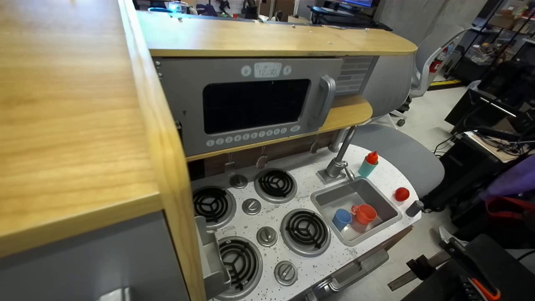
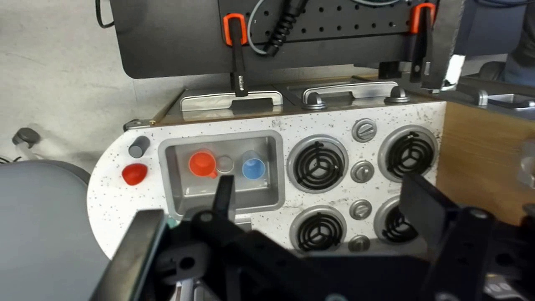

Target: Move the red fruit toy forward

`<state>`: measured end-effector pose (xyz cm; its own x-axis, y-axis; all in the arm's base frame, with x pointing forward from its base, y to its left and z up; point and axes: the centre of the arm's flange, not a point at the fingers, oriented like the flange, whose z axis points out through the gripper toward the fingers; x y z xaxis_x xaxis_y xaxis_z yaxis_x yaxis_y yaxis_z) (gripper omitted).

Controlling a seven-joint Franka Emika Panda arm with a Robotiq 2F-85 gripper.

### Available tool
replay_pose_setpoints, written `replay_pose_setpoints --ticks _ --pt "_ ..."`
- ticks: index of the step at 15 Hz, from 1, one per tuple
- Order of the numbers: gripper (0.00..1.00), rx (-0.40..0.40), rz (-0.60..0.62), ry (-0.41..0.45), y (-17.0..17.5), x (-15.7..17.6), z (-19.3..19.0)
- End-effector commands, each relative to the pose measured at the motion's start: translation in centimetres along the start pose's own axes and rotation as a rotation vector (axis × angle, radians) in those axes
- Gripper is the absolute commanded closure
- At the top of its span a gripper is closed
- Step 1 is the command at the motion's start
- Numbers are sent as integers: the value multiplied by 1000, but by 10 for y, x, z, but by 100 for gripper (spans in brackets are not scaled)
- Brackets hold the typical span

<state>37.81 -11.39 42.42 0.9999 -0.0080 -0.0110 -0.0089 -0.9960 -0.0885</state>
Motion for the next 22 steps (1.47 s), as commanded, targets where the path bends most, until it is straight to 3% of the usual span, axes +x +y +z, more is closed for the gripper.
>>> replay_pose_setpoints --ticks 1,5,11,16,22 --pt "0 -69 6 -30 22 26 41" --pt "0 -109 18 -29 53 43 85" --pt "0 -226 -151 -2 92 73 147" --pt "0 -247 -165 24 133 95 193" --pt "0 -191 -133 -38 184 119 244"
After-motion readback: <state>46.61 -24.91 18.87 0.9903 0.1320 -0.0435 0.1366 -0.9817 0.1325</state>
